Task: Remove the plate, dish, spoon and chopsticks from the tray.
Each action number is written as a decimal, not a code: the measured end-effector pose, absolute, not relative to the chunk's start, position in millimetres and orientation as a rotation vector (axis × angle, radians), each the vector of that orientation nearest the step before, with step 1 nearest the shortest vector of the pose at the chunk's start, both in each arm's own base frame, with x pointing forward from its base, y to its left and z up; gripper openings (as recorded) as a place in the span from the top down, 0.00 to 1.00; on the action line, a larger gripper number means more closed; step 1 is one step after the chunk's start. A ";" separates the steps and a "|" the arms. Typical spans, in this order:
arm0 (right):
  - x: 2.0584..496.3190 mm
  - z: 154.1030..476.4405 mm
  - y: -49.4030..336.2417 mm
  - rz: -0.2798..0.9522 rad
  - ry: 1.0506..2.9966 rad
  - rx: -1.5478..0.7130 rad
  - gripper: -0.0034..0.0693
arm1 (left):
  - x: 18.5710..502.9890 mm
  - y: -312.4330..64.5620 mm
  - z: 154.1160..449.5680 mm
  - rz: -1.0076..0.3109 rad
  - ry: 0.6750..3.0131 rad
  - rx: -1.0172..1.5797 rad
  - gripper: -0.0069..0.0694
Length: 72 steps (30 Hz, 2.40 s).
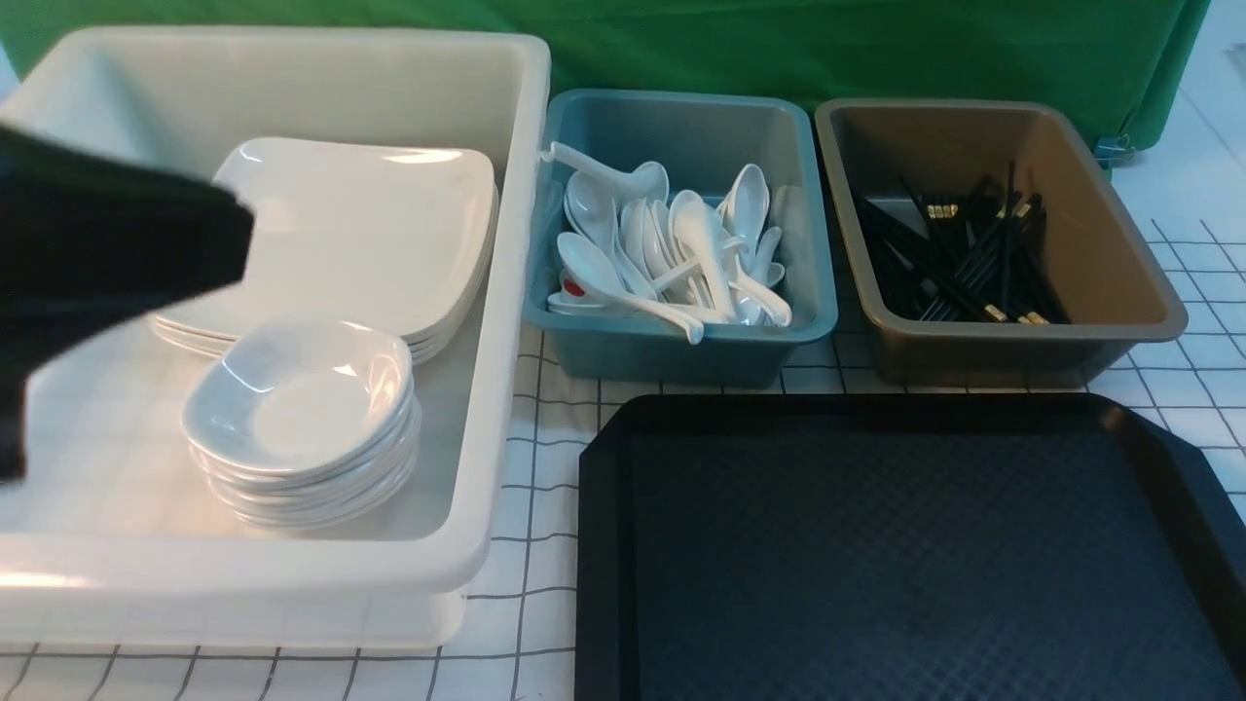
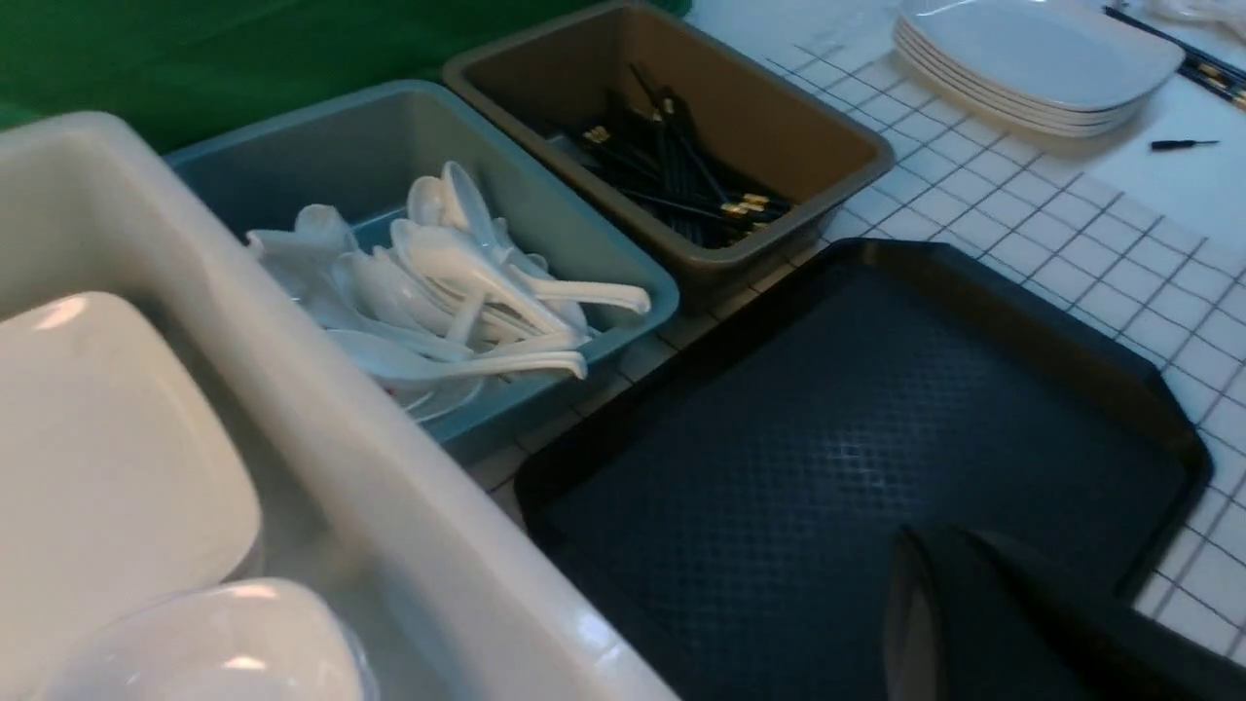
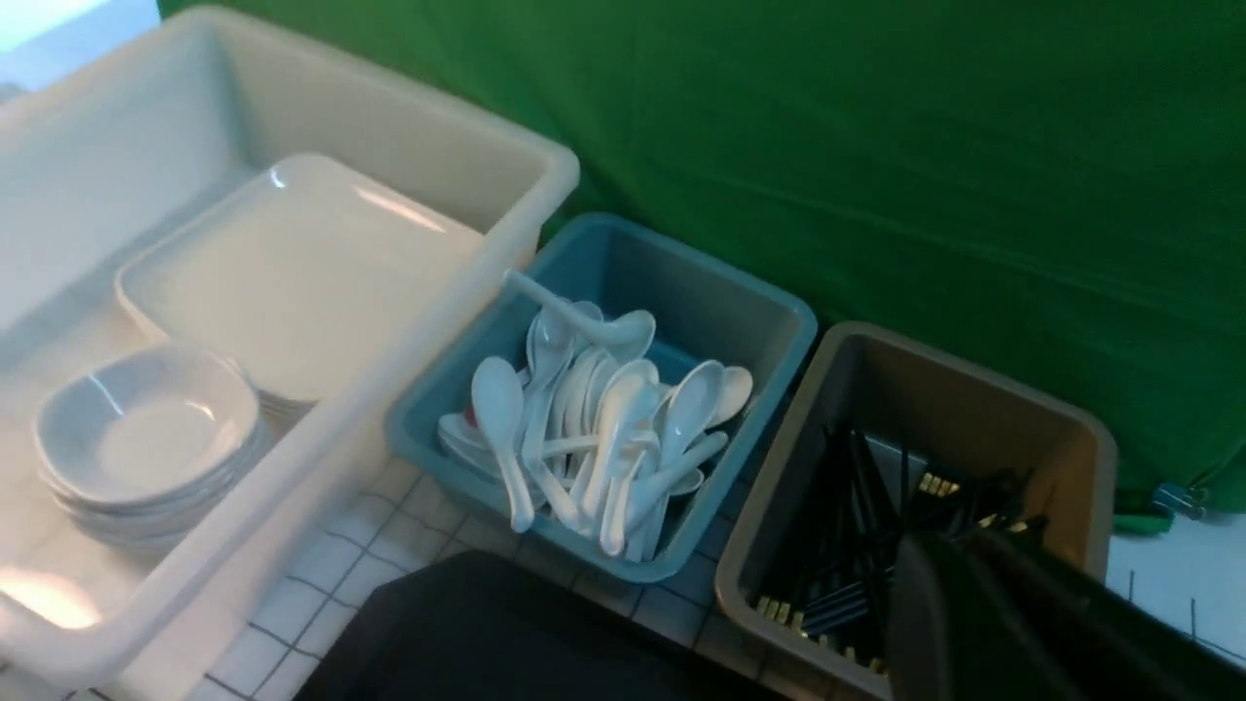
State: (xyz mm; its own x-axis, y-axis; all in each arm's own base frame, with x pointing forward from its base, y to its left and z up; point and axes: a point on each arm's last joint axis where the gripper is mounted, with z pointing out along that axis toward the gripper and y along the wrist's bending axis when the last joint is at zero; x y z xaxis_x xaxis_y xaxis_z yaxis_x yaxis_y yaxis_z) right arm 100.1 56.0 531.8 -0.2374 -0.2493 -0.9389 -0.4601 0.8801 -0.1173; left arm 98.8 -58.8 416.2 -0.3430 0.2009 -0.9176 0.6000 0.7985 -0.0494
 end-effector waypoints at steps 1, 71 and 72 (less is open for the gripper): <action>93.5 523.7 51.0 0.232 1.808 -0.522 0.91 | 94.2 -56.9 404.4 -0.458 1.922 0.595 0.92; 1.9 370.4 -0.7 0.544 1.008 -0.414 0.73 | 56.0 1.8 192.6 0.041 1.695 -0.012 0.90; 1.9 370.4 -0.7 0.544 1.008 -0.414 0.73 | 56.0 1.7 192.6 0.041 1.696 -0.012 0.90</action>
